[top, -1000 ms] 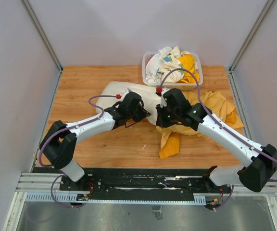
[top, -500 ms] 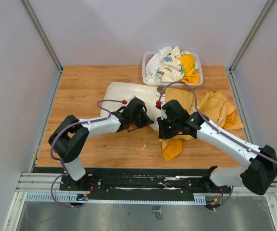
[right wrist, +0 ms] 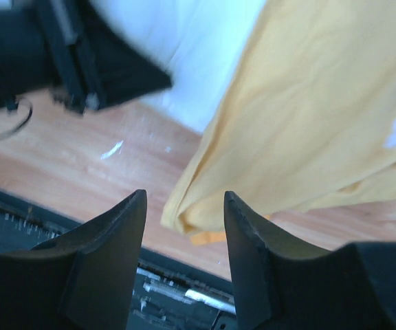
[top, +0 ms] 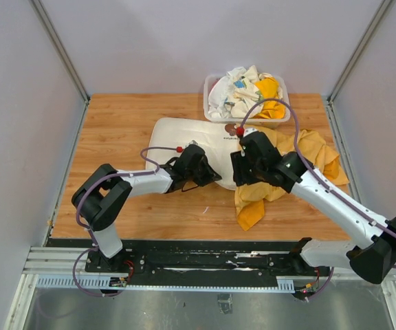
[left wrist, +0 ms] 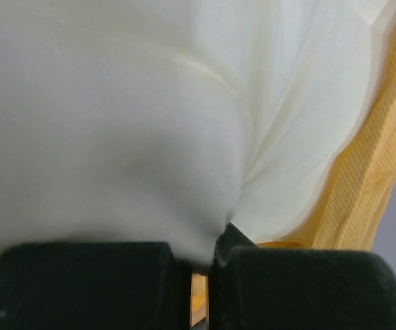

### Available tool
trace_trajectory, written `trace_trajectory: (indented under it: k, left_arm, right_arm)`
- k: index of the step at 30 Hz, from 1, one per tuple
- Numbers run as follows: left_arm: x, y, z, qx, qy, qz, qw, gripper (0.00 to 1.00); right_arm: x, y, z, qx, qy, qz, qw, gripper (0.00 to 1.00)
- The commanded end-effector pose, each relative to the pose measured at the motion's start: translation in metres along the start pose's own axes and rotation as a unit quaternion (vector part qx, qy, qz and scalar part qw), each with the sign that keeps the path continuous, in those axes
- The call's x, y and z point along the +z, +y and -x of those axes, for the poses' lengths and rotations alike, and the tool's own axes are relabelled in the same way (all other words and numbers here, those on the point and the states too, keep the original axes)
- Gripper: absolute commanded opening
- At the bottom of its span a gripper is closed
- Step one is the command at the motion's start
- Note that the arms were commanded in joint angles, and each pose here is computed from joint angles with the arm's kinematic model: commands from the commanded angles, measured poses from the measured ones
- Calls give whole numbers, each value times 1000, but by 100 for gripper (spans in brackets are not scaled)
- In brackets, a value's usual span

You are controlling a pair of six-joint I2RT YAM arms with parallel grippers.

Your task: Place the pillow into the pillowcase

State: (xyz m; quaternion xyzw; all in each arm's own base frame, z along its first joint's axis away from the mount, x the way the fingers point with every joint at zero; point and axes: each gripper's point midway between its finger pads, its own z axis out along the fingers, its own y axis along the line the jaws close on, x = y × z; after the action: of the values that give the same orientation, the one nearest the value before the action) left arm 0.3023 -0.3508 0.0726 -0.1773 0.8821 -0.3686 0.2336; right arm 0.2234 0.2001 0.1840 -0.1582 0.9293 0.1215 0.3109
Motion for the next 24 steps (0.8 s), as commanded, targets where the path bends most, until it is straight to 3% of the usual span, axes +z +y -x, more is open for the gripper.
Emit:
trace_trajectory:
  k: [1,8,16,22,24]
  left_arm:
    - [2,-12,-5,12,4,-37,999,0]
    - [0,-12,-9,13,10,-43,999,0]
    - [-7,-12,-20,22,26,-43,998,1]
    - [-25,-16,-17,54,29,-22,998,40]
    - [-37,-23,-9,79,21,-9,997,48]
  right_arm:
    - [-6,-54,39,6,-24,-123,992,49]
    - [39,-89,102,-11,-24,-193,981,44]
    - [110,-110,123,-2,17,-196,980,42]
    - [132,-112,131,19,16,-191,981,45]
    - [135,-109,135,23,7,-181,983,47]
